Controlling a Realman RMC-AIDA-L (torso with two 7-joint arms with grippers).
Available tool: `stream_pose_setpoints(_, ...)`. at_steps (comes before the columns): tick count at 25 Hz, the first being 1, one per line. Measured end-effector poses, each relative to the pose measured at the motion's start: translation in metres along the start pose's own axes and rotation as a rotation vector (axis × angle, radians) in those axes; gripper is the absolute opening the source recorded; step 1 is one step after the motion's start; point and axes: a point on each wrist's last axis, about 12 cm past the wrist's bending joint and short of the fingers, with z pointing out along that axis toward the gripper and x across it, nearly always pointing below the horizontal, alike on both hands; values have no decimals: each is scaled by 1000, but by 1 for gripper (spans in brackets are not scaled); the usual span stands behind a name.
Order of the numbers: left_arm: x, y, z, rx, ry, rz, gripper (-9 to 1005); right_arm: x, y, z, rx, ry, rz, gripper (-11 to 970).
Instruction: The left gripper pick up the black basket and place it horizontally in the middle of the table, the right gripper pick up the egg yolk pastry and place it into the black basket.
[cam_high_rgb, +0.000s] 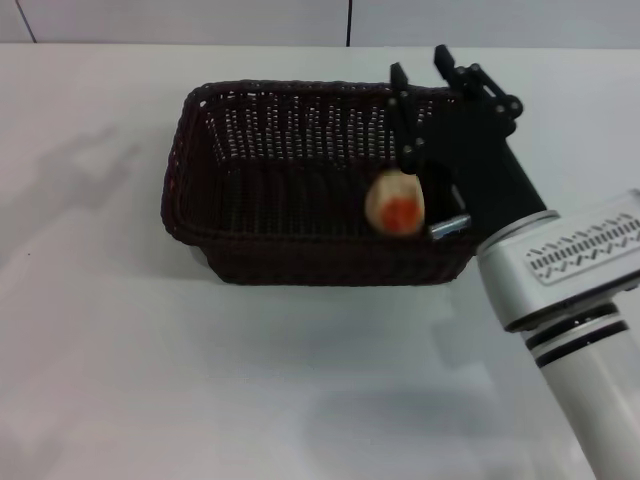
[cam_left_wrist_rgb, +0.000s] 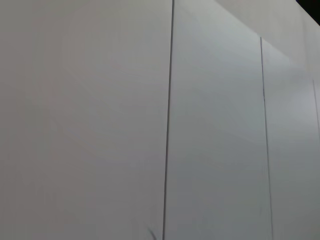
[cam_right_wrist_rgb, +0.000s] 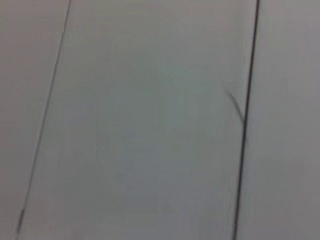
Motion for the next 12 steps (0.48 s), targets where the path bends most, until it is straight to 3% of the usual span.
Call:
stream_pose_setpoints(3, 0, 0, -1, -3, -2, -1, 438, -2, -7, -5, 61, -28, 2, 308)
stream_pose_setpoints(7, 2, 1, -3, -14, -3, -9, 438, -9, -42, -30, 323, -126, -5, 399)
stream_pose_setpoints(8, 2, 1, -3, -14, -3, -9, 438, -9, -42, -30, 323, -126, -5, 399)
stream_pose_setpoints(10, 4, 2, -5, -26, -6, -20, 438, -12, -60, -47, 461, -163, -19, 399)
stream_pose_setpoints(12, 7, 4, -7, -36, -8, -34, 438, -12, -65, -51, 492, -168, -25, 399)
